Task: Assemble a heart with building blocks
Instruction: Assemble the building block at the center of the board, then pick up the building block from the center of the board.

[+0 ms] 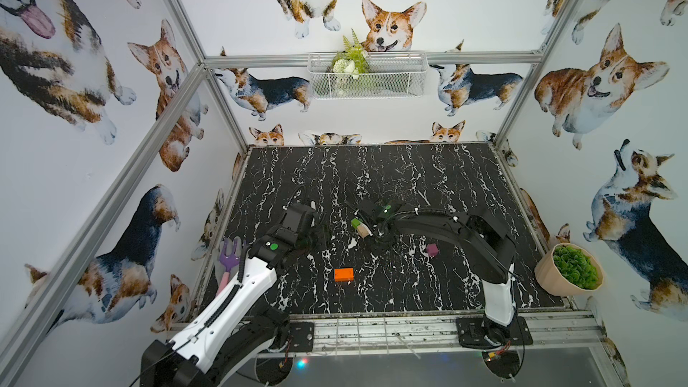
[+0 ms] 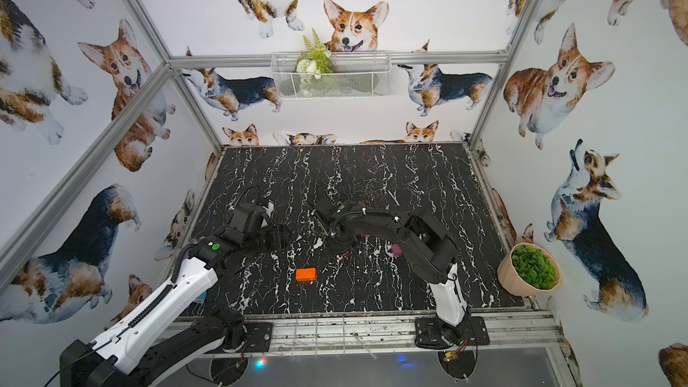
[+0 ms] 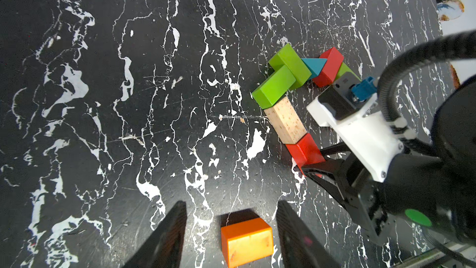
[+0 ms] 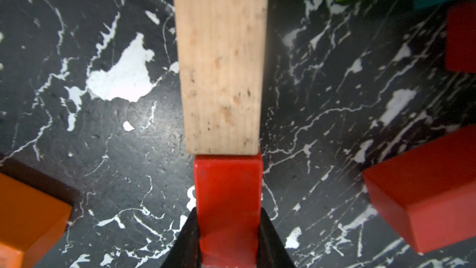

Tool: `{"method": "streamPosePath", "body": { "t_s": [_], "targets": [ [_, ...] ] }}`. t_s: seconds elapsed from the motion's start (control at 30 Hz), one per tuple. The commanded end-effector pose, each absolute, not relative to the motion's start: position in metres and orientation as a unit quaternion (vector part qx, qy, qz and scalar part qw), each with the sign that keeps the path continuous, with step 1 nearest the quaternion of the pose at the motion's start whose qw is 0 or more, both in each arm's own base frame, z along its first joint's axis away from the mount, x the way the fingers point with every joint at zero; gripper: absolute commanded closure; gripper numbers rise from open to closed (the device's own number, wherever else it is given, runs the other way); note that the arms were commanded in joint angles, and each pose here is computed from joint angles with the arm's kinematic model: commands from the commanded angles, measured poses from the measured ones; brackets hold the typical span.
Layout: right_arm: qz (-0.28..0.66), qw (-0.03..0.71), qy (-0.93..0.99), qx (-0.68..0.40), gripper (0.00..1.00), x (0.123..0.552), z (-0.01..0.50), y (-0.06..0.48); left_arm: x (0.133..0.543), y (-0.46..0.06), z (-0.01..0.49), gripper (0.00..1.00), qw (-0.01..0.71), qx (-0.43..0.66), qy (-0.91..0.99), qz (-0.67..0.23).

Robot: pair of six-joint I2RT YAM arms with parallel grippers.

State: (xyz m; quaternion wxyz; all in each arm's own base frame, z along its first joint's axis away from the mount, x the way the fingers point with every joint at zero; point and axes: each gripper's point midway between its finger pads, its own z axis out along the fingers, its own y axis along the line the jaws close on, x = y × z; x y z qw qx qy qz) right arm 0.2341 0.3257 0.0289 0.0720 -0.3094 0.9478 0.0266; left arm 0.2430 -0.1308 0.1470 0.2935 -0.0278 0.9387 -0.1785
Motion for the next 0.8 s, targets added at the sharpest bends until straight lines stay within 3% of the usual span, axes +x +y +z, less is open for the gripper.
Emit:
{"method": "streamPosePath", "body": {
  "t_s": [0.0,0.2,0.4,0.57,0.77],
  "targets": [
    [0.014,0.067,0.946,-0.316,0.64,0.233,0.021,0.319,0.246,-0.130,0.149,0.41,0.300,-0.033,0.936,-0.181],
    [0.020,0.080,0.947,-0.312,0.46,0.234,0.036,0.319,0.246,-0.131,0.149,0.41,0.297,-0.034,0.937,-0.182],
    [0.064,0.127,0.938,-0.317,0.28,0.233,0.088,0.327,0.246,-0.128,0.156,0.41,0.308,-0.037,0.934,-0.180],
    [0.079,0.129,0.934,-0.324,0.24,0.223,0.110,0.328,0.245,-0.126,0.157,0.41,0.307,-0.040,0.934,-0.179],
    [0.090,0.093,0.910,-0.394,0.21,0.183,0.091,0.361,0.240,-0.089,0.148,0.37,0.291,-0.115,0.942,-0.126]
  ]
}}
